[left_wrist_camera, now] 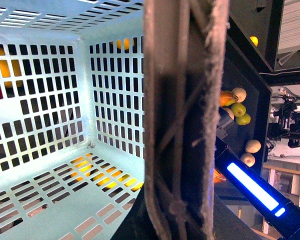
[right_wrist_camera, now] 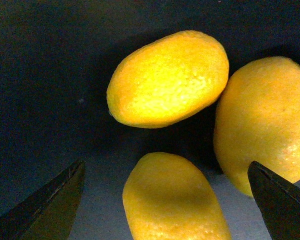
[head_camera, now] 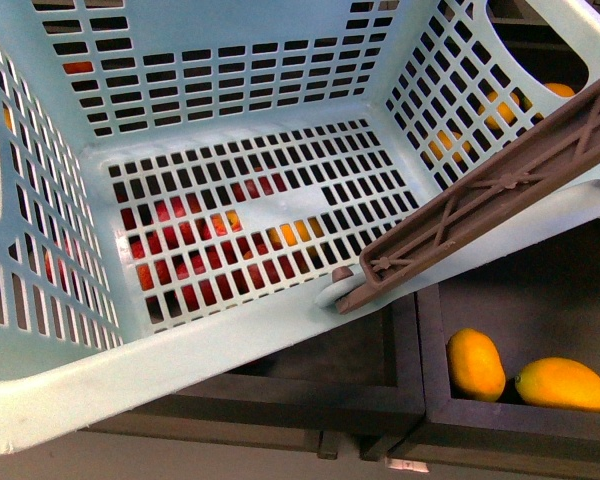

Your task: Pick lemon and mango into basket

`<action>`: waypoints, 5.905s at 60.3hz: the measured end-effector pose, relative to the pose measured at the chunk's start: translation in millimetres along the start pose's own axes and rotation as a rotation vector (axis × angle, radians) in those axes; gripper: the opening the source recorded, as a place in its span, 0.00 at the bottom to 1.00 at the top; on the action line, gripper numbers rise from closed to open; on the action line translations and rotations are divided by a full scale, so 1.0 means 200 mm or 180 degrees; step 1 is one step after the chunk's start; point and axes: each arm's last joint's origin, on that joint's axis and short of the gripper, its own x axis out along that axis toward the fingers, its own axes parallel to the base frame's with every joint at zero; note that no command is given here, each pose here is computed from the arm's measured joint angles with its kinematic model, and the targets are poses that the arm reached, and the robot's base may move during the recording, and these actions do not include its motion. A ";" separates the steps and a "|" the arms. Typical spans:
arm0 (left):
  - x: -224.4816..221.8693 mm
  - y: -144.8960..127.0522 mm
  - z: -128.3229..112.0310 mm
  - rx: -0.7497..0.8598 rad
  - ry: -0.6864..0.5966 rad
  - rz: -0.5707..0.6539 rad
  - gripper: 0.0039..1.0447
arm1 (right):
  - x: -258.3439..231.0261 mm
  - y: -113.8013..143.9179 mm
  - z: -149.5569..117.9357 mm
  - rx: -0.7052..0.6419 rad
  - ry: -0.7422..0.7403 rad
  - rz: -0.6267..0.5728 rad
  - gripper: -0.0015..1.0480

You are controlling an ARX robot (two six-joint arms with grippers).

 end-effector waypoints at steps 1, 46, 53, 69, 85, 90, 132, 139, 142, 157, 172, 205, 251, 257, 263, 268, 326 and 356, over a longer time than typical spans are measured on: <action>0.00 0.00 0.00 0.0000 -0.0001 0.0001 0.05 | 0.00 0.00 -0.01 0.0001 0.0016 0.0003 0.92; 0.00 0.00 0.00 0.0001 0.0000 0.0000 0.05 | 0.07 -0.01 -0.08 0.0115 0.0176 -0.0052 0.55; 0.00 0.00 0.00 0.0000 0.0002 -0.0001 0.05 | 0.06 -0.02 -0.09 0.0169 0.0161 -0.0049 0.49; 0.00 0.00 0.00 0.0000 0.0000 0.0000 0.05 | -0.16 -0.07 -0.12 0.0247 0.0018 0.0232 0.48; 0.00 0.00 0.00 0.0000 0.0000 0.0000 0.05 | -0.68 -0.16 0.00 0.0220 -0.0594 0.0699 0.48; 0.00 0.00 0.00 0.0000 0.0000 0.0000 0.05 | -0.87 -0.18 0.02 0.0214 -0.0786 0.0880 0.48; 0.00 0.00 0.00 0.0000 0.0001 -0.0001 0.05 | -1.92 0.18 -0.15 0.0484 -0.1643 0.2409 0.48; 0.00 0.00 0.00 0.0000 0.0001 -0.0001 0.05 | -1.96 0.24 -0.18 0.0423 -0.1640 0.2505 0.48; 0.00 0.00 0.00 0.0000 0.0002 -0.0001 0.05 | -1.96 0.27 -0.19 0.0403 -0.1624 0.2528 0.48; 0.00 0.00 0.00 0.0000 0.0000 0.0000 0.05 | -1.95 0.43 -0.28 0.0179 -0.1474 0.2611 0.48; 0.00 0.00 0.00 0.0000 0.0000 0.0000 0.05 | -1.90 0.58 -0.36 -0.0049 -0.1322 0.2613 0.48; 0.00 0.00 0.00 0.0000 0.0008 -0.0005 0.05 | -1.88 0.70 -0.43 -0.0257 -0.1234 0.2629 0.78; 0.00 0.00 0.00 0.0005 0.0022 -0.0014 0.05 | -2.01 0.29 -0.56 -0.0448 -0.2396 0.1041 0.37; 0.00 0.00 0.00 0.0002 0.0005 -0.0003 0.05 | -2.03 0.28 -0.60 -0.0481 -0.2405 0.1029 0.20; 0.00 0.00 0.00 0.0009 -0.0020 0.0011 0.05 | -2.05 0.26 -0.63 -0.0504 -0.2410 0.1019 0.05; 0.00 0.00 0.00 0.0007 -0.0011 0.0006 0.05 | -2.05 0.25 -0.67 -0.0517 -0.2460 0.1017 0.02; 0.00 0.00 0.00 0.0002 -0.0003 0.0002 0.05 | -2.15 0.21 -0.75 -0.0514 -0.2516 0.1021 0.85; 0.00 -0.01 -0.02 -0.0008 0.0052 -0.0024 0.05 | -2.15 0.20 -0.75 -0.0509 -0.2520 0.1010 0.92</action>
